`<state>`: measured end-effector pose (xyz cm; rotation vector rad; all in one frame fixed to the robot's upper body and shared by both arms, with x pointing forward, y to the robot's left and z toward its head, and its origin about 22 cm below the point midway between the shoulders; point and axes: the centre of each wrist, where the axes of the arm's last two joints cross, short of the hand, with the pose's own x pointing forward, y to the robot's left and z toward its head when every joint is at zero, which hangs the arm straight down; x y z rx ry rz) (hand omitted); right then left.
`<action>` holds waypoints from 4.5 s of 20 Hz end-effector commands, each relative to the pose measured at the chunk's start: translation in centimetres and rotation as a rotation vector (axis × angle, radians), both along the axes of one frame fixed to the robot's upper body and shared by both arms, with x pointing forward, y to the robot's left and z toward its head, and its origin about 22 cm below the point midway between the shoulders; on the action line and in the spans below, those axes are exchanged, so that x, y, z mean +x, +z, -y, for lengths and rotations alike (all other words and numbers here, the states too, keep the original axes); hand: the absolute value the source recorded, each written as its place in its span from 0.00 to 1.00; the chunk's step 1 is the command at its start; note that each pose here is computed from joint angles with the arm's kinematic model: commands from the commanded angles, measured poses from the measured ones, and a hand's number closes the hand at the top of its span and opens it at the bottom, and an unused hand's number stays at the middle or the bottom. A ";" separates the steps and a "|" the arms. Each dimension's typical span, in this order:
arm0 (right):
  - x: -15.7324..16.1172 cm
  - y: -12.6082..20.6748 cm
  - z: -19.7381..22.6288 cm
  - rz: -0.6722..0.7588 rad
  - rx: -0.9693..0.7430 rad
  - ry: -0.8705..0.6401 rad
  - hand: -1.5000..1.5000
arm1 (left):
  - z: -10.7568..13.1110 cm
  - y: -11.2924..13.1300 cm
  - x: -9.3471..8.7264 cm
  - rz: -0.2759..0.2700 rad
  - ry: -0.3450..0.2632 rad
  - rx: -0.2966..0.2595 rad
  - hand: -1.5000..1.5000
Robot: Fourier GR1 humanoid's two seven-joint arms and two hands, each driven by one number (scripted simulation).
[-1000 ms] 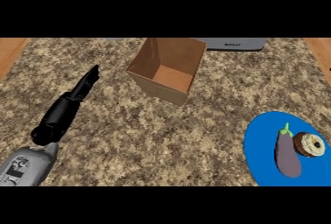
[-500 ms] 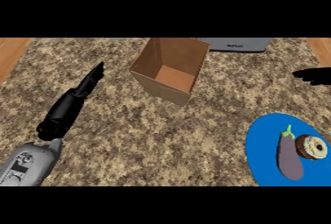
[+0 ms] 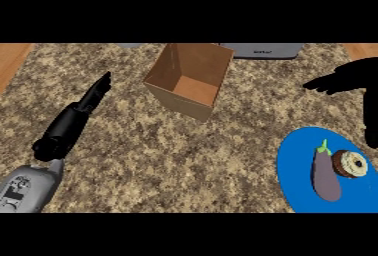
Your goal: Pick the eggplant from the plate and place it in the cardboard box
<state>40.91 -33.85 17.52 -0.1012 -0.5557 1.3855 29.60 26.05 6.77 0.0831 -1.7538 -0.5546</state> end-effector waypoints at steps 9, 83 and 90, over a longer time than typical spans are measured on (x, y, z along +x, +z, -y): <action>1.0 -1.2 -2.7 -0.140 -0.126 0.071 0.00 | -1.8 -0.4 -1.1 0.001 0.004 -0.013 0.50; -15.8 -2.1 -38.5 1.251 0.372 0.554 1.00 | 2.6 0.1 1.5 0.004 -0.076 -0.010 0.50; -13.6 2.0 -39.0 1.321 0.400 0.056 1.00 | 1.2 -0.6 1.0 -0.009 -0.069 -0.010 0.50</action>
